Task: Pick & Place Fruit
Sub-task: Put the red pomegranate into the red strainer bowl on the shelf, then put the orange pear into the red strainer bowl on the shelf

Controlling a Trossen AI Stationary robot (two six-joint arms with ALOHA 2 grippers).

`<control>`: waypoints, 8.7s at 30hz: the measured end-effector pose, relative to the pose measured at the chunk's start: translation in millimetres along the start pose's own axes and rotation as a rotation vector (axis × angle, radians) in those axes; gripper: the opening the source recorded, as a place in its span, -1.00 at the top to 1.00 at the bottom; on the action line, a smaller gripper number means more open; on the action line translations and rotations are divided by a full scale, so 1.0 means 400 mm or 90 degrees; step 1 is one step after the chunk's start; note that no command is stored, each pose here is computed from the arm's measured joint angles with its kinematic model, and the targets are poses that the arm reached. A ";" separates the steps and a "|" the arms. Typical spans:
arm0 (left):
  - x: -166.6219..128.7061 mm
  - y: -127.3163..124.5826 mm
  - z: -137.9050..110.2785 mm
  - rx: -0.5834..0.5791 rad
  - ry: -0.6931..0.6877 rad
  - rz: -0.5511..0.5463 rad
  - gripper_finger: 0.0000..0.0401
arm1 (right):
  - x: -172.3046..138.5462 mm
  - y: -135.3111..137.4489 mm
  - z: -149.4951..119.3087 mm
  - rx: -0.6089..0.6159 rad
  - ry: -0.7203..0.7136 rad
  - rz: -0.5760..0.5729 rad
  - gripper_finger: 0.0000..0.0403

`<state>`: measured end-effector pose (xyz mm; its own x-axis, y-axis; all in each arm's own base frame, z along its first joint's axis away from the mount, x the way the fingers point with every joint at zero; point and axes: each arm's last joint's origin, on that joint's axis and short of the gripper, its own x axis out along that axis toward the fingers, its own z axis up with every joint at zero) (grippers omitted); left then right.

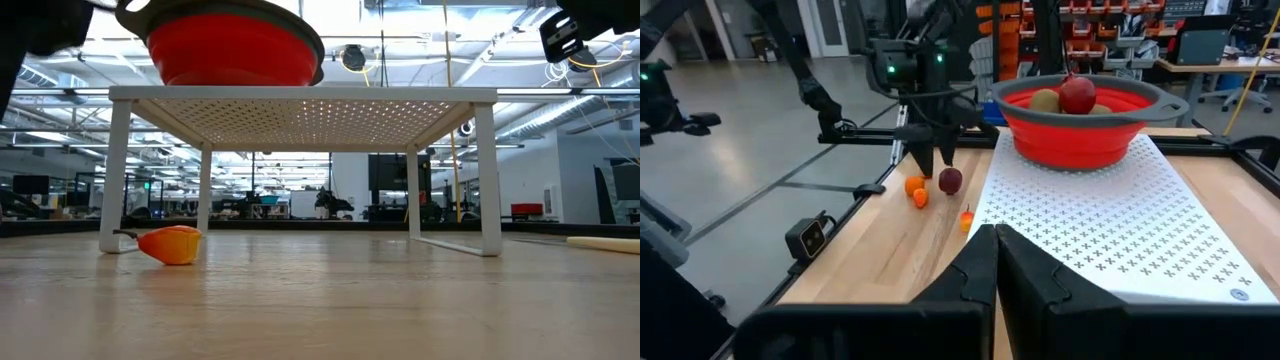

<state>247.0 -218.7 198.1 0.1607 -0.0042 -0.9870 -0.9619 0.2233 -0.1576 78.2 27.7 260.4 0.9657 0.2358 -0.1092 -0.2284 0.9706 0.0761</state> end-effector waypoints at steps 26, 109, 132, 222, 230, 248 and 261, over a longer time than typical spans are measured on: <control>0.106 0.037 0.054 -0.015 0.004 0.013 -0.75 | 0.000 0.000 0.000 0.015 0.000 0.000 1.00; -0.508 -0.051 0.033 0.728 -0.951 -1.119 0.16 | 0.000 0.000 0.000 -0.008 0.000 -0.001 1.00; -0.509 -0.066 0.164 -0.092 -0.595 -1.048 0.14 | 0.000 0.000 0.000 -0.008 0.000 -0.001 1.00; -0.346 -0.068 0.593 0.418 -0.212 -0.263 -0.48 | 0.000 0.000 -0.001 -0.001 0.002 -0.004 1.00; -0.446 -0.008 0.518 0.279 -0.172 -0.373 -0.33 | 0.000 0.000 -0.001 -0.001 0.002 -0.002 1.00; -0.460 0.011 0.219 0.286 -0.017 -0.422 0.41 | 0.000 0.000 -0.001 -0.002 0.003 -0.001 1.00; -0.456 0.029 0.144 0.332 -0.044 -0.420 0.73 | 0.000 0.000 -0.001 -0.003 0.003 -0.001 1.00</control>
<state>219.3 -159.2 378.2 0.6835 -0.2367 -0.6905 -0.4426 0.6178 -0.6499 78.3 27.8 260.1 0.9655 0.2343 -0.1136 -0.2273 0.9712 0.0714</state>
